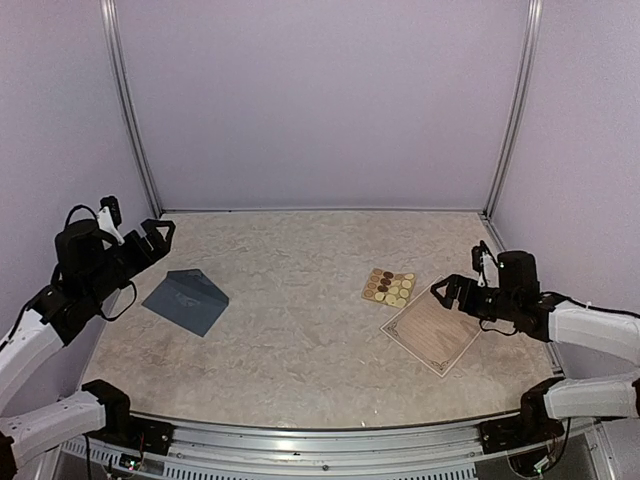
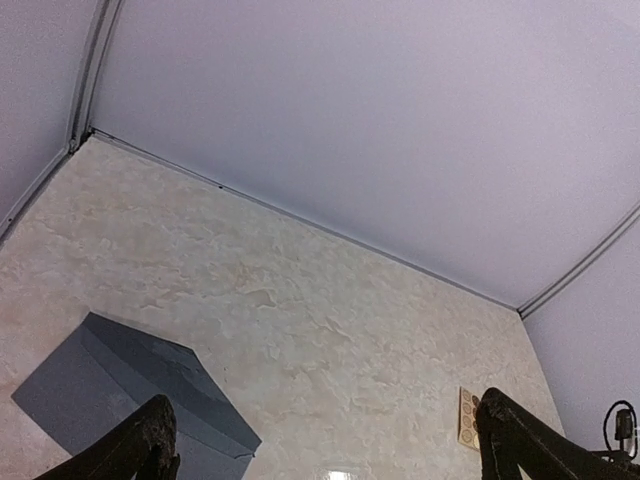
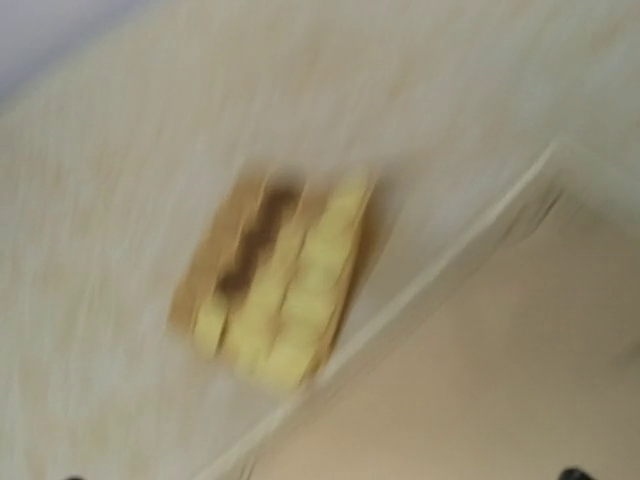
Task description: Place the letter into the envelope and seal it
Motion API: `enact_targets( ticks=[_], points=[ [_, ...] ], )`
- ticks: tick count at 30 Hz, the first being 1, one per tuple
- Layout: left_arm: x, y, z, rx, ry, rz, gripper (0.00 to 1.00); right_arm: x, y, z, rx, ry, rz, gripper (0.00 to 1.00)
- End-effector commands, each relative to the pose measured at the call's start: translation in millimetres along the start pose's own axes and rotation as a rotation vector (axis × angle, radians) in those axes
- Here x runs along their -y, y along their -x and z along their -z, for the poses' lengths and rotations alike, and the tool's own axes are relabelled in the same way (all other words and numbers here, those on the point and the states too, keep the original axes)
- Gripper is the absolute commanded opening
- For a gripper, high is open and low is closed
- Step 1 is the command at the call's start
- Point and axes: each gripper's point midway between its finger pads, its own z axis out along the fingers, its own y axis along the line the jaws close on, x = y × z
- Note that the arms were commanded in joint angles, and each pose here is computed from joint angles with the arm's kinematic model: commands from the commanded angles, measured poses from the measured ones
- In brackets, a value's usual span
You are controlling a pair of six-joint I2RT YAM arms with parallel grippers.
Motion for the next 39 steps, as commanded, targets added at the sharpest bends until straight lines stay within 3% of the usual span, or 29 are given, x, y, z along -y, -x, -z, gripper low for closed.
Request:
enact_targets(
  ticks=[1, 8, 17, 25, 29, 33, 39],
  points=[
    [21, -35, 6, -0.106, -0.083, 0.037, 0.99, 0, -51, -15, -0.145, -0.009, -0.084, 0.99],
    [44, -73, 12, -0.19, -0.146, 0.058, 0.99, -4, -100, -25, -0.292, 0.002, -0.105, 0.99],
    [50, -89, 14, -0.232, -0.161, 0.063, 0.99, -20, -183, -17, -0.515, 0.026, -0.18, 0.97],
    [54, -96, 13, -0.253, -0.168, 0.066, 0.99, -107, -222, -31, -0.643, 0.171, -0.088, 0.97],
    [57, -107, 13, -0.276, -0.178, 0.079, 0.99, -166, -220, -42, -0.635, 0.28, -0.004, 0.96],
    [66, -125, 13, -0.31, -0.209, 0.118, 0.99, -197, -201, -41, -0.581, 0.312, 0.097, 0.96],
    [93, -167, 12, -0.408, -0.254, 0.14, 0.96, -169, -158, -31, -0.486, 0.146, 0.193, 0.97]
  ],
)
